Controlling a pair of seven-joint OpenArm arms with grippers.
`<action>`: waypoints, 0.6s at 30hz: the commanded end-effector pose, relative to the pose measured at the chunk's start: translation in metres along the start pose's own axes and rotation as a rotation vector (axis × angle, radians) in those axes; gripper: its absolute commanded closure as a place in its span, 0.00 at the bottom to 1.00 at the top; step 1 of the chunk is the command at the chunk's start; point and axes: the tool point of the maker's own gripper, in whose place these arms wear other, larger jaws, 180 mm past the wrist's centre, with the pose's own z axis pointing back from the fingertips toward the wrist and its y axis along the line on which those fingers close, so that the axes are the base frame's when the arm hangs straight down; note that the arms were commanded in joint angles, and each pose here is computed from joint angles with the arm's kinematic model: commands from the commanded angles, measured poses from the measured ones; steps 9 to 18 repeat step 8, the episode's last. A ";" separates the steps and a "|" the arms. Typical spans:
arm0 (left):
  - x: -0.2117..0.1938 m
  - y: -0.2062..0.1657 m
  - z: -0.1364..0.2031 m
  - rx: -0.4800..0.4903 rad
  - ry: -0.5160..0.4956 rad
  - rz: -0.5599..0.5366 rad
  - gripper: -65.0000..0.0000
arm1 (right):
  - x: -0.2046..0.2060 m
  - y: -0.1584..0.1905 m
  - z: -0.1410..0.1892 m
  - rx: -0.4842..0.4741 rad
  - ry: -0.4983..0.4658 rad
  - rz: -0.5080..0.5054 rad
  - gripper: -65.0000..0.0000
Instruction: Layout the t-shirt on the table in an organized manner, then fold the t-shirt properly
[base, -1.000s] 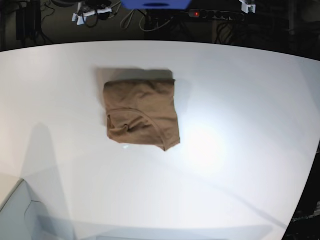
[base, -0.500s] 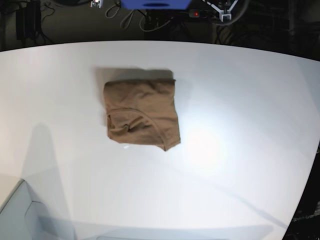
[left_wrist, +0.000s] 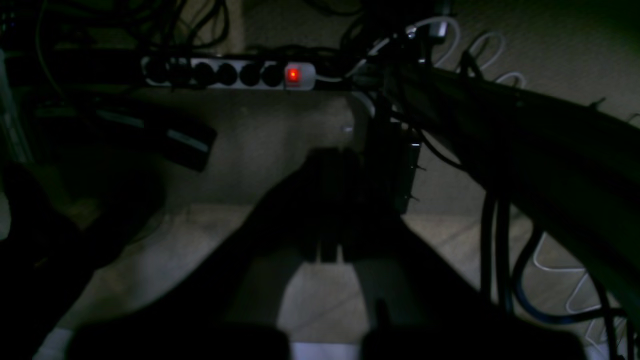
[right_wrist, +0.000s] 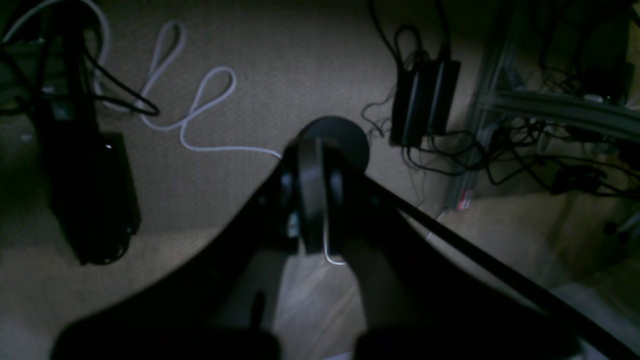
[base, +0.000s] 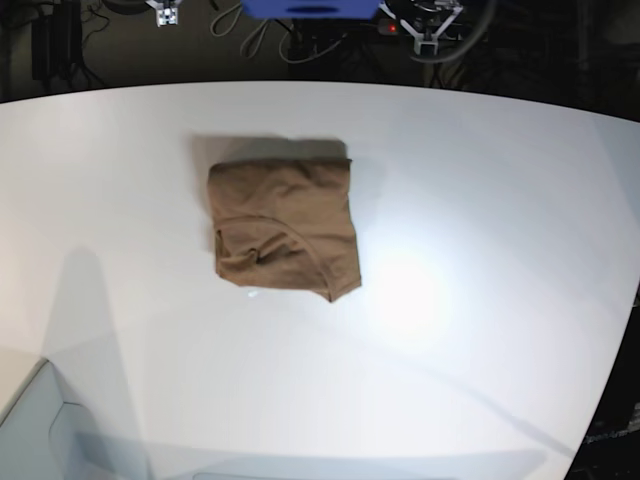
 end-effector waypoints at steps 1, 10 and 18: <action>0.007 0.000 -0.001 0.004 -0.020 -0.003 1.00 | 0.000 -0.002 -0.001 -0.012 0.007 0.005 1.00; 0.008 -0.001 -0.001 0.003 -0.021 -0.007 1.00 | 0.011 0.019 -0.002 0.015 0.024 -0.019 1.00; 0.008 -0.001 -0.001 0.003 -0.021 -0.007 1.00 | 0.011 0.019 -0.002 0.015 0.024 -0.019 1.00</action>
